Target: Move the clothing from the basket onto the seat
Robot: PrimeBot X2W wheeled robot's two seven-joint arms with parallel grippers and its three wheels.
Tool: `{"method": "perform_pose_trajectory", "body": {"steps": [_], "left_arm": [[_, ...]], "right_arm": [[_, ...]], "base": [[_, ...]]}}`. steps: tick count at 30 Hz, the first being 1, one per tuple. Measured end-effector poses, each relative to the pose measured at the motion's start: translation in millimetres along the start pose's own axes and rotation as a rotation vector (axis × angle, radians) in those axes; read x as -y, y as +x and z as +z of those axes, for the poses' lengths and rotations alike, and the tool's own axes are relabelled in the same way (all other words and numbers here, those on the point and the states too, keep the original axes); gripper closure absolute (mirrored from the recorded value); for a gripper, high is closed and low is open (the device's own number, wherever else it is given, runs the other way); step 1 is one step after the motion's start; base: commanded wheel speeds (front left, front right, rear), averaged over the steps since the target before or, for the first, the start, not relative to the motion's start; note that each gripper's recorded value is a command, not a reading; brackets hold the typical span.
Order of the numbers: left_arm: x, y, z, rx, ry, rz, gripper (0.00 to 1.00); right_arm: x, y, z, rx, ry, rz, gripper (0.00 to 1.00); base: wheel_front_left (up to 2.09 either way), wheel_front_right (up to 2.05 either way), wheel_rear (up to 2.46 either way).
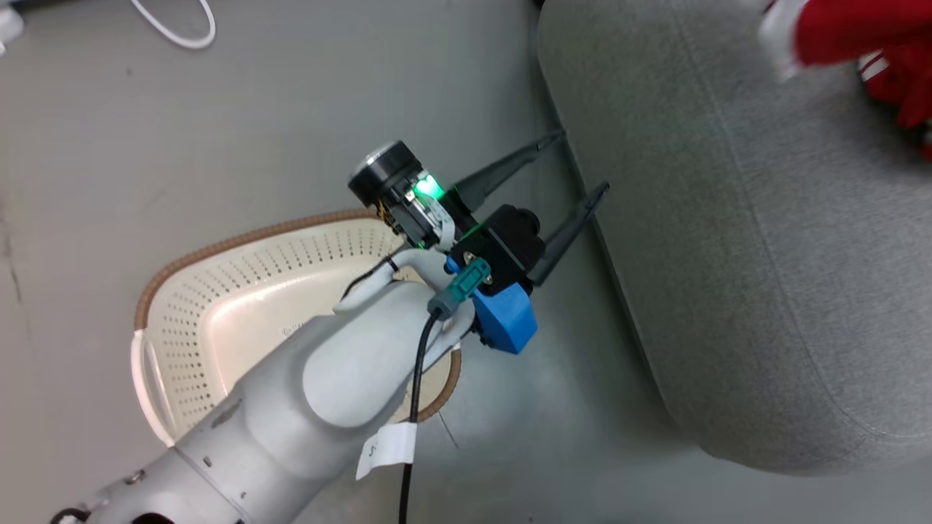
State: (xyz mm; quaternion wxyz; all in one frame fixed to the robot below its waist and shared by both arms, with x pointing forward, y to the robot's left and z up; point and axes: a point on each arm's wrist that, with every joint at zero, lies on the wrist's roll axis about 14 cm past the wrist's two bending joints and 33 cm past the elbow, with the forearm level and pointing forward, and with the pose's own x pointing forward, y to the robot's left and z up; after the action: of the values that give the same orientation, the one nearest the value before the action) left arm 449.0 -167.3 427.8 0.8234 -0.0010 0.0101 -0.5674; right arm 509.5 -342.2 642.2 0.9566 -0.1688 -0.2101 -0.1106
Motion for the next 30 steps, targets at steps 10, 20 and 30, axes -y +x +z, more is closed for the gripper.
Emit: {"method": "perform_pose_trajectory", "body": {"steps": [10,20,30], "left_arm": [[-32,4,-48,-0.024,-0.041,0.03,0.0],[-37,7,-81,-0.038,-0.084,0.02,0.0],[-40,4,-89,-0.056,-0.081,0.021,0.0]], "right_arm": [[77,23,-31,-0.027,-0.187,-0.163,1.0],[110,-25,-132,-0.33,-0.218,-0.267,1.0],[87,-83,-196,-0.553,-0.161,-0.266,1.0]], "base": [[0.0,0.0,0.0],[0.0,0.0,0.0],[0.0,0.0,0.0]]}}
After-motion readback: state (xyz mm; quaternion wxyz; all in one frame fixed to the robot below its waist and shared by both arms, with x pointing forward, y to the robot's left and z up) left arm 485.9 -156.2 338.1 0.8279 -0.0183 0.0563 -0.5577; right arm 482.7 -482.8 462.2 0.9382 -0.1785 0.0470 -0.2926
